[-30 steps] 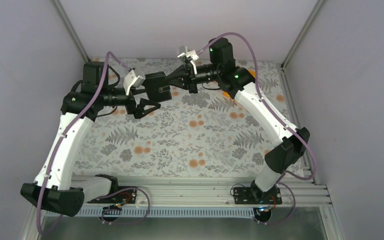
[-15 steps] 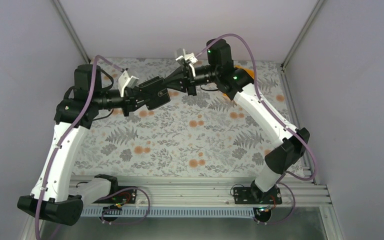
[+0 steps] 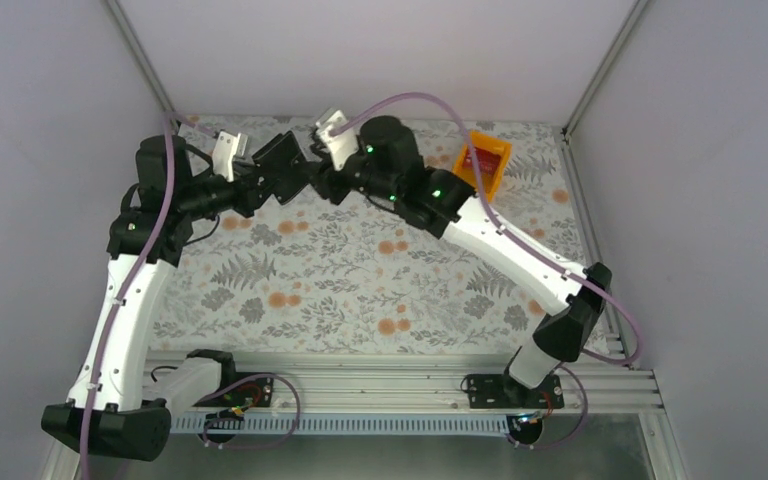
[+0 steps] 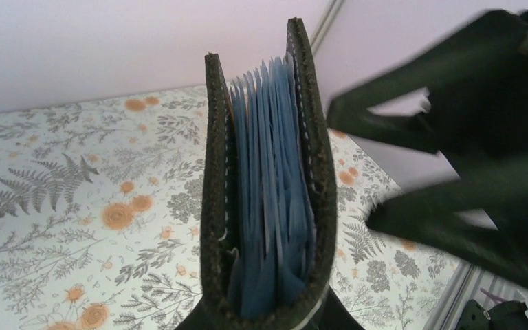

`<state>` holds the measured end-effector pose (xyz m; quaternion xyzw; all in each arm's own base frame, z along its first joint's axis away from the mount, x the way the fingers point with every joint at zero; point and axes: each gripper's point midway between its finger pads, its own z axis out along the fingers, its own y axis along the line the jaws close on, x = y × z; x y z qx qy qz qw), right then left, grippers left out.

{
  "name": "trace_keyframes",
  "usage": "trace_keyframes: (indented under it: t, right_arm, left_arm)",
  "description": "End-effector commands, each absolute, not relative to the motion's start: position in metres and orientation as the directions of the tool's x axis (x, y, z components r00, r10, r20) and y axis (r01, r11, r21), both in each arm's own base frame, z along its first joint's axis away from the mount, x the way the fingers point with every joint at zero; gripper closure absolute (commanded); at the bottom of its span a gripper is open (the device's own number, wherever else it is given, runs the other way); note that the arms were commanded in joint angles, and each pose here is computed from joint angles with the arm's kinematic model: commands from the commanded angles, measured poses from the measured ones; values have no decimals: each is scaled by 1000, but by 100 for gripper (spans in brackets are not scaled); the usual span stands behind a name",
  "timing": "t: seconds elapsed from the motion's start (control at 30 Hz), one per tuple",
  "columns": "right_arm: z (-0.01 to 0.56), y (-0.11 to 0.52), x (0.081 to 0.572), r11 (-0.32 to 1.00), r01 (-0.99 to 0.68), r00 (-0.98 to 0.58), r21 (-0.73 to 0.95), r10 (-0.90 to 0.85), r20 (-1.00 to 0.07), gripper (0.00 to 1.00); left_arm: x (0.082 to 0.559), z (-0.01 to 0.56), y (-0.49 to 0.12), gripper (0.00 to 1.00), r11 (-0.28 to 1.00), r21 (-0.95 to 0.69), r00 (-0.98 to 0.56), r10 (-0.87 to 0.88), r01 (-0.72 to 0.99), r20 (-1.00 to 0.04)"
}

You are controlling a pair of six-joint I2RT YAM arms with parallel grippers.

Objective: Take the credit cards out of the card holder

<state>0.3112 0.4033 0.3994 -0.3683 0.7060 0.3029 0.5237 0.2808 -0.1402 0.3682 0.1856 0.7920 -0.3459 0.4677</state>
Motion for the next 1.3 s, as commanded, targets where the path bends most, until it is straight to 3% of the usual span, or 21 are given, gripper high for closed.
trace_keyframes:
  t: [0.0,0.2,0.7,1.1,1.2,1.27]
  right_arm:
    - [412,428,309,590,-807,-105,-31,-195,-975,53]
    - [401,443,321,614,-787,-111,-63,-241,-964,67]
    - [364,446,296,502,-861,-116,-78,-343,-932,55]
    - [368,438,329,660,-744,-137,-107,-307,-942,81]
    - [369,427,339,722,-683,-156,-111,-292,-944,95]
    - [372,420,344,753,-649,-161,-114,-282,-946,96]
  left_arm:
    - [283,375,-135,98,707,-392,-482,-83,589,-872]
    - [278,377,-137,98,690,-402,-478,-91,602,-874]
    - [285,370,-133,98,711,-393,-483,-87,582,-872]
    - [287,368,-134,98,711,-392,-485,-81,584,-871]
    - [286,367,-135,98,706,-395,-489,-79,588,-869]
    - [285,363,-136,98,700,-403,-497,-80,590,-864]
